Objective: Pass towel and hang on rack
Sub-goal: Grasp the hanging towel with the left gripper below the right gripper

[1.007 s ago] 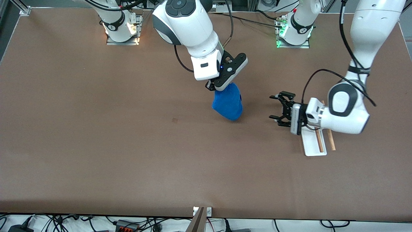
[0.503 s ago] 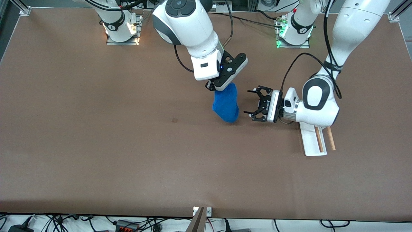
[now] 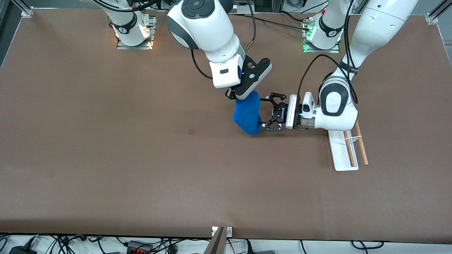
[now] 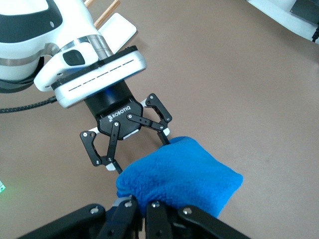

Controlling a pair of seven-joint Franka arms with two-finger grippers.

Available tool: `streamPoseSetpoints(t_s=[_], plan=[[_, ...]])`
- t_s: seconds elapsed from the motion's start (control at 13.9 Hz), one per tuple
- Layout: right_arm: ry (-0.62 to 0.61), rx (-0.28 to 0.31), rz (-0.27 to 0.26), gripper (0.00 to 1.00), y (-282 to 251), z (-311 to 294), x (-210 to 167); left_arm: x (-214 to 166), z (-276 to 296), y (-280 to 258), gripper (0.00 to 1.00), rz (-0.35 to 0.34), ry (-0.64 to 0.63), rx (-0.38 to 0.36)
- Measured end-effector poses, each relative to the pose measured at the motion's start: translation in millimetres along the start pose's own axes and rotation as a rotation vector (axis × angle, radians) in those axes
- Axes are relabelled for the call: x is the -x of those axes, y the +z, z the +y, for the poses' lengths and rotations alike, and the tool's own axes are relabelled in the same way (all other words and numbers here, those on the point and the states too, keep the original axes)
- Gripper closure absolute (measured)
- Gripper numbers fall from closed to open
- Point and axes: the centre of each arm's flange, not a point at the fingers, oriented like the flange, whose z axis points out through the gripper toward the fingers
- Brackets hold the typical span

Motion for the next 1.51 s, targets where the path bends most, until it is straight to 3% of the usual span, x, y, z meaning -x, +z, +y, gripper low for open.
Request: streamPoseSetpoints(t_s=[0.22,0.86,1.22,1.51], plan=[[0.0,0.0,0.0,0.97,0.0,0.0,0.0,-8.0,1.3,17.4,0.0,0.02,0.002,-0.026],[0.0,0.0,0.0,0.97,0.0,0.0,0.0,-26.2,1.0,46.0,0.04,-0.015,0.058,-0.069],[0.0,0.0,0.0,0.97,0.0,0.0,0.0,-29.0,-4.6,46.4,0.55,-0.027,0.069,-0.096],[0.002,0.001,0.0,0.97,0.3,1.7,0.0,-24.4,-8.1,45.4,0.94,-0.045,0.007,-0.132]])
